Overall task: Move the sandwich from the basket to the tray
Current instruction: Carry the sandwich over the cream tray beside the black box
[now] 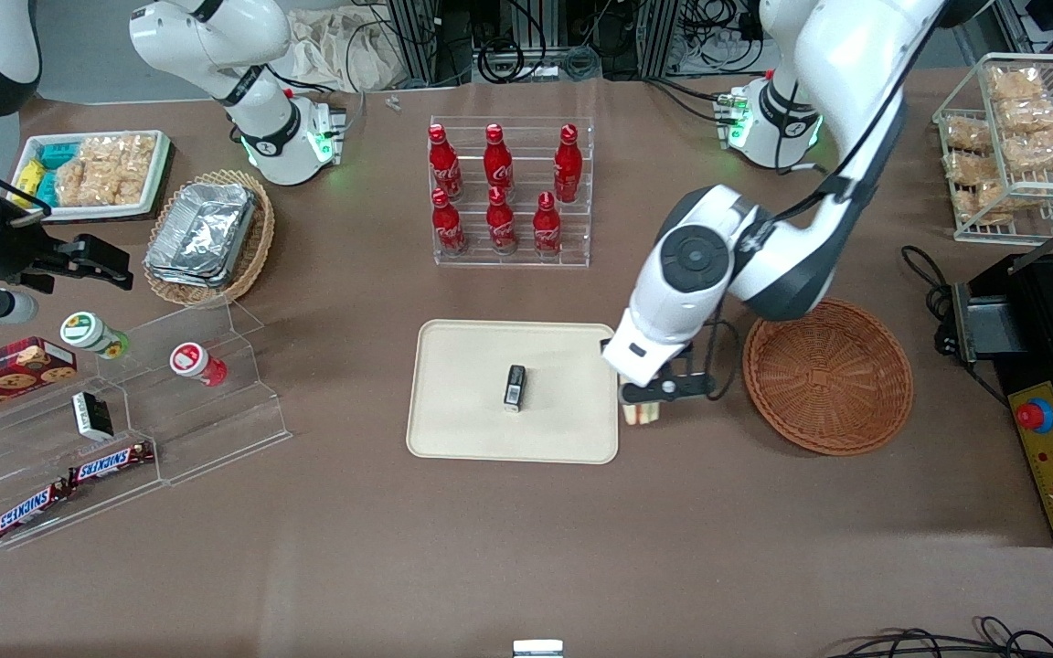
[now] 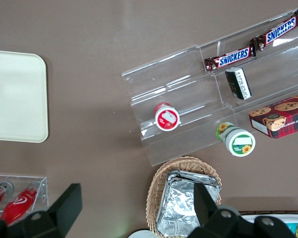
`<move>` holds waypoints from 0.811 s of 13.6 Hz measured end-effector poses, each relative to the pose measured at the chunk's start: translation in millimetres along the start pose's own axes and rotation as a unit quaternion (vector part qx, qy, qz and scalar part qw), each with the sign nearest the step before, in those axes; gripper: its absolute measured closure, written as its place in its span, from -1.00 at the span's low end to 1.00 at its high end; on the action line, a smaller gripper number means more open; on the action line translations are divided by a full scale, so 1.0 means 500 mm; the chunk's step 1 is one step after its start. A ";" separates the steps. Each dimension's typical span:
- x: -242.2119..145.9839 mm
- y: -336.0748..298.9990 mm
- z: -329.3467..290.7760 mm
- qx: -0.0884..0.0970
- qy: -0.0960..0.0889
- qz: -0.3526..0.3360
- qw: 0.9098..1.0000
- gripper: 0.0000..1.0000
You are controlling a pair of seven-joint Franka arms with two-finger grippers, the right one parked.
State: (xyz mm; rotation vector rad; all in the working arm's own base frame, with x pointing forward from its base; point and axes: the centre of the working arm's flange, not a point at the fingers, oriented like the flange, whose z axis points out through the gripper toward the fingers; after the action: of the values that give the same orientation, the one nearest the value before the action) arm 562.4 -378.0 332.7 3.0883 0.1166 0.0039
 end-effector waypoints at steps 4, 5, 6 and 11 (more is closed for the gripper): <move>-0.013 0.043 0.111 -0.007 0.014 0.039 0.999 0.67; -0.017 0.049 0.131 -0.009 0.012 0.045 0.999 0.67; -0.021 0.053 0.146 -0.010 0.009 0.049 0.999 0.58; -0.025 0.052 0.206 0.006 0.018 0.078 0.997 0.22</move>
State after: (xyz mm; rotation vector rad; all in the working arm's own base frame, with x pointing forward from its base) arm 552.6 -410.2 231.3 3.1015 -0.1237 0.0652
